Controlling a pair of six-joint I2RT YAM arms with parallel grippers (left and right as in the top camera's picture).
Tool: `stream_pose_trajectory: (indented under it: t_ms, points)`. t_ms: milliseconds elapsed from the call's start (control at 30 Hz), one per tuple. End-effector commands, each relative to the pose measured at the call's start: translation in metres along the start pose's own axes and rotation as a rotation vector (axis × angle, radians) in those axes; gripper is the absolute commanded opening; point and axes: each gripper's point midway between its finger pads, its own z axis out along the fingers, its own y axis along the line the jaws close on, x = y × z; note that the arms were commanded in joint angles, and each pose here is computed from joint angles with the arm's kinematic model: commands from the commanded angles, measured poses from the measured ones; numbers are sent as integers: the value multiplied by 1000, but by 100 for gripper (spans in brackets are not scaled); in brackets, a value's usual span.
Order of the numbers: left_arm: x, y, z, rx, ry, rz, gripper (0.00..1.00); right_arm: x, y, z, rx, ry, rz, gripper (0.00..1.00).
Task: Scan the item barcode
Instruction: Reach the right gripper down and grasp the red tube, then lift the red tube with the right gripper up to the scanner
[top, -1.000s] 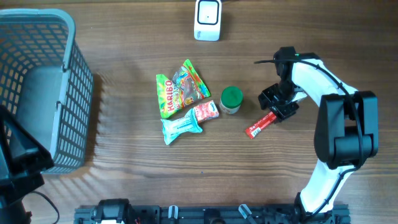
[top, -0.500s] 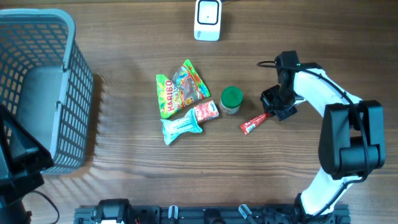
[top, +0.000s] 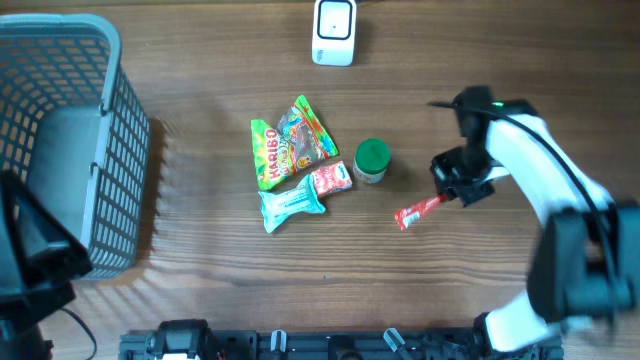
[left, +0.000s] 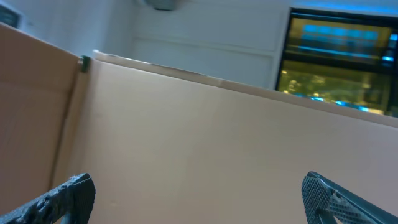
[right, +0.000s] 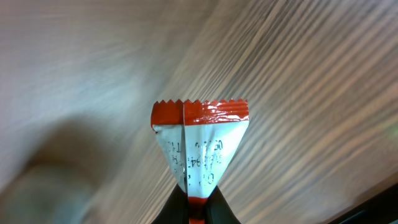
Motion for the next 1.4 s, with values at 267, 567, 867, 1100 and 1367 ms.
stream_pose_trajectory:
  t_ms: [267, 567, 867, 1100, 1367]
  points:
    - [11, -16, -69, 192, -157, -19, 100, 36, -5, -127, -462, -77, 40, 4]
    - [24, -16, -98, 246, -231, -24, 100, 48, 0, -142, -545, -57, 3, 5]
    - [27, -14, -105, 250, -259, -27, 100, 73, 67, -191, -861, -107, -241, 4]
    - [26, -9, -104, 220, -266, -31, 100, 48, 141, -281, -1178, -671, -552, 4]
    - [28, 21, -100, 48, -266, -51, 100, 38, 229, -253, -1278, -794, -767, 4]
